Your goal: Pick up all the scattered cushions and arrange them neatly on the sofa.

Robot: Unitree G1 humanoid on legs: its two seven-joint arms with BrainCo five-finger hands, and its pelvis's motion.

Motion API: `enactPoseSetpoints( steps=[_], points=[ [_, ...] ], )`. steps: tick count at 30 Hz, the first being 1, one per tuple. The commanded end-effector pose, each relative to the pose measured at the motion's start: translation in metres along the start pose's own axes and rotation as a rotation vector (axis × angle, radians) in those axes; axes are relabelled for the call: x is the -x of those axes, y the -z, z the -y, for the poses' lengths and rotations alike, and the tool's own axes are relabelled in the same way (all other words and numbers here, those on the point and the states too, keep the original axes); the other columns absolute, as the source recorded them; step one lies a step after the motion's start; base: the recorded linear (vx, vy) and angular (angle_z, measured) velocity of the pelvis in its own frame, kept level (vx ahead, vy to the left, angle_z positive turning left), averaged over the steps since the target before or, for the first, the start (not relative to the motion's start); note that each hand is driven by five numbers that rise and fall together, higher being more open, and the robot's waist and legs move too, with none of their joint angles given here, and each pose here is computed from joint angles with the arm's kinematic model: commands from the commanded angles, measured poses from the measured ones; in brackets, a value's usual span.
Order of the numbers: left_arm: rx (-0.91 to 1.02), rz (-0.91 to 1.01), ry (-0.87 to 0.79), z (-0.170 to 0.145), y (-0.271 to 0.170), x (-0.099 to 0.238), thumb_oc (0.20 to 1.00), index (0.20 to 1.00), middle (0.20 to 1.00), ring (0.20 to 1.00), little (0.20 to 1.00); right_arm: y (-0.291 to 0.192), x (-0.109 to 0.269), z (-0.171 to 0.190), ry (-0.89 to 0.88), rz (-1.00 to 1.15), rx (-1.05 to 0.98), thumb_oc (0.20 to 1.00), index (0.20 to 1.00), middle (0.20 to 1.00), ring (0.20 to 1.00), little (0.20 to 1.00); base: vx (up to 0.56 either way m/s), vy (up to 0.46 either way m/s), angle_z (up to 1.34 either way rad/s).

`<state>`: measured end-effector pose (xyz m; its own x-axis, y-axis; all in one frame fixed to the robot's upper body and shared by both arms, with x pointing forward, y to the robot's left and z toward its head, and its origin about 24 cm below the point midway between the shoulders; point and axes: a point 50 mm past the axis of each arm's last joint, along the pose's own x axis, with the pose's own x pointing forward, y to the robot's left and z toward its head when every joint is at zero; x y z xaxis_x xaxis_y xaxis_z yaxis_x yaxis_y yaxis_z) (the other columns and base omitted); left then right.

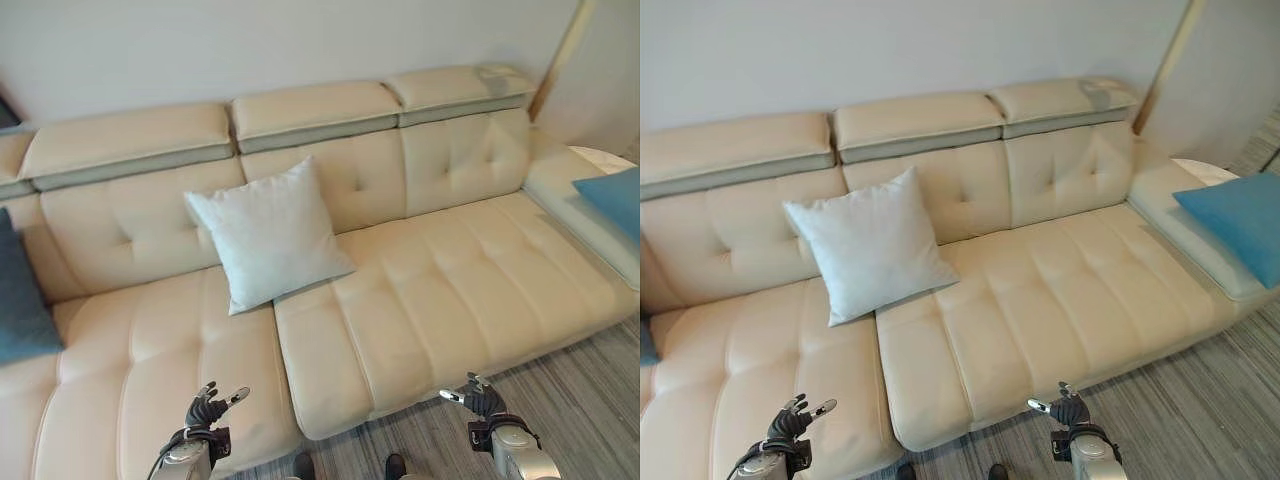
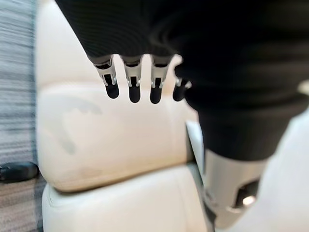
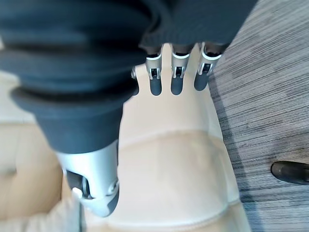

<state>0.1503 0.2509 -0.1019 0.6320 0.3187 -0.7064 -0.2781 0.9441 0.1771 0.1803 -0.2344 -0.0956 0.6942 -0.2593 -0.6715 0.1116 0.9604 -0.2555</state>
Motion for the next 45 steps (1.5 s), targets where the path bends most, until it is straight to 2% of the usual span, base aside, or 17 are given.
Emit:
enactPoseSetpoints(
  steps=[1, 11, 16, 22, 23, 27, 36, 45],
  points=[
    [-0.076, 0.071, -0.001, 0.001, -0.021, -0.008, 1.0, 1.0, 1.0, 1.0, 1.0, -0.017, -0.004, 0.013, 0.049, 0.066, -0.024, 1.0, 1.0, 1.0, 1.0, 1.0, -0.15, 0.11, -0.99],
    [-0.09, 0.159, -0.028, -0.008, -0.043, -0.008, 1.0, 1.0, 1.0, 1.0, 1.0, -0.034, -0.007, 0.023, 0.094, 0.116, -0.018, 1.0, 1.0, 1.0, 1.0, 1.0, -0.08, -0.064, -1.87],
    [-0.13, 0.161, 0.016, 0.006, -0.043, -0.009, 1.0, 1.0, 1.0, 1.0, 1.0, -0.017, -0.002, 0.032, 0.115, 0.067, -0.03, 1.0, 1.0, 1.0, 1.0, 1.0, 0.1, -0.35, -0.92],
    [-0.035, 0.171, 0.064, 0.023, -0.048, -0.01, 1.0, 1.0, 1.0, 1.0, 1.0, -0.012, -0.002, 0.038, 0.137, 0.058, -0.045, 1.0, 1.0, 1.0, 1.0, 1.0, 0.17, -0.414, -0.41],
    [0.036, 0.164, 0.056, 0.026, -0.045, -0.008, 1.0, 1.0, 1.0, 1.0, 1.0, -0.017, -0.003, 0.038, 0.128, 0.069, -0.01, 1.0, 1.0, 1.0, 1.0, 1.0, 0.13, -0.173, -1.18],
    [0.1, 0.136, 0.035, 0.024, -0.034, -0.005, 1.0, 1.0, 1.0, 1.0, 1.0, -0.016, -0.004, 0.033, 0.095, 0.059, 0.027, 1.0, 1.0, 1.0, 1.0, 1.0, 0.21, -0.135, -1.11],
    [0.058, 0.035, 0.027, 0.023, -0.009, -0.004, 1.0, 1.0, 1.0, 1.0, 1.0, -0.003, -0.003, 0.036, 0.106, 0.011, 0.039, 1.0, 1.0, 1.0, 1.0, 1.0, 0.28, -0.079, -0.55],
    [0.059, -0.019, -0.023, 0.01, 0.007, -0.001, 1.0, 1.0, 1.0, 1.0, 1.0, 0.001, -0.005, 0.02, 0.054, -0.009, 0.065, 1.0, 1.0, 1.0, 1.0, 1.0, 0.59, 0.1, -0.41]
  ],
)
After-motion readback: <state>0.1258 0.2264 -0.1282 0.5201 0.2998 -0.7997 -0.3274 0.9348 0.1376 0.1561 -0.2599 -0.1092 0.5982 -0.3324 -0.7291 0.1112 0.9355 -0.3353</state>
